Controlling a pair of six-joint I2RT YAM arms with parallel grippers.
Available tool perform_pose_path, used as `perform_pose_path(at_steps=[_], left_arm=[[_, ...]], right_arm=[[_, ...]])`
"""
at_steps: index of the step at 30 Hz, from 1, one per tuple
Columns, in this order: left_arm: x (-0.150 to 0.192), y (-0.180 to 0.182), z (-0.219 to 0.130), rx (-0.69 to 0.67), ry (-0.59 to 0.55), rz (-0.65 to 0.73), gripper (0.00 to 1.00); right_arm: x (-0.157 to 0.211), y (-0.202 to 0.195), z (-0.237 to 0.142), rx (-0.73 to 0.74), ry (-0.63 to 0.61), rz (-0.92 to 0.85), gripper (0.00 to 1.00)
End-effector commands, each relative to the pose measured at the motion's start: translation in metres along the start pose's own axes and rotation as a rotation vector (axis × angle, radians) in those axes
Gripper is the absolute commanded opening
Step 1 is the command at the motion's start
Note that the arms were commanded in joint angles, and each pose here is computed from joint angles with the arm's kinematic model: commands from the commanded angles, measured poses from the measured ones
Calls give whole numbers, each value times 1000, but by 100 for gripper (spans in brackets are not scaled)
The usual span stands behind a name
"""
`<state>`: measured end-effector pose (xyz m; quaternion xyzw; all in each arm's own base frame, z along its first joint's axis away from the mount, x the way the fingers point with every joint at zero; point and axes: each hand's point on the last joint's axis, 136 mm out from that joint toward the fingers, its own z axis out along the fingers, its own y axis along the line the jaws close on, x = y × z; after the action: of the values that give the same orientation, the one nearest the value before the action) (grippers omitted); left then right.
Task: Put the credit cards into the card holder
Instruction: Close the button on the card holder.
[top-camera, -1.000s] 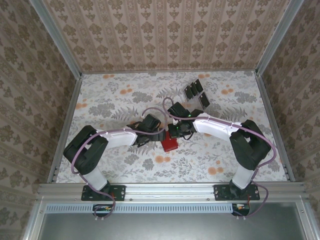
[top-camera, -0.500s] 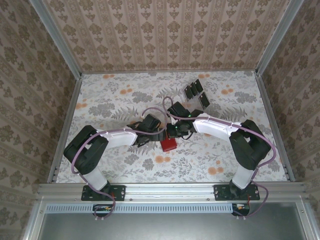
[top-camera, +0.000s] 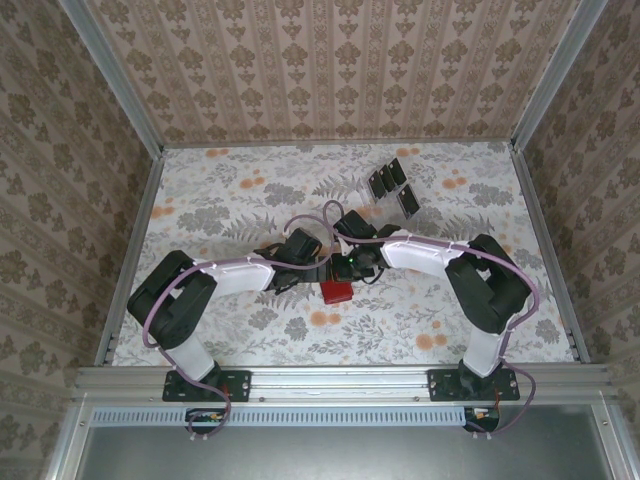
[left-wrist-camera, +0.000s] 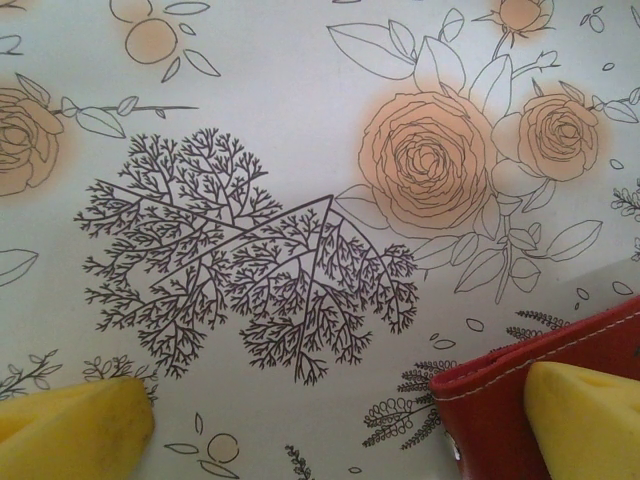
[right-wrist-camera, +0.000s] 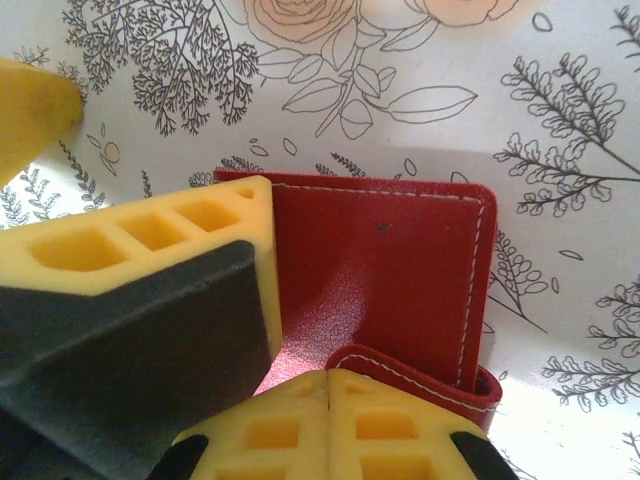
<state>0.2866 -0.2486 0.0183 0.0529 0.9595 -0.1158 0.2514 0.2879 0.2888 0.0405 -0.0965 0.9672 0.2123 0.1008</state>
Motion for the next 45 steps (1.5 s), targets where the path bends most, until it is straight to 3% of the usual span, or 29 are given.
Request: perform_pose_path(at_steps=[1, 16, 32, 45], left_arm=[[36, 9, 29, 8, 115, -21, 100], [36, 11, 27, 6, 113, -18, 100], [36, 12, 27, 0, 112, -18, 100], [32, 11, 25, -2, 105, -7, 100]], right_arm=[[8, -2, 10, -10, 28, 19, 0], [28, -31, 27, 52, 62, 67, 0], [62, -87, 49, 66, 78, 288, 0], [42, -65, 33, -16, 32, 265, 3]])
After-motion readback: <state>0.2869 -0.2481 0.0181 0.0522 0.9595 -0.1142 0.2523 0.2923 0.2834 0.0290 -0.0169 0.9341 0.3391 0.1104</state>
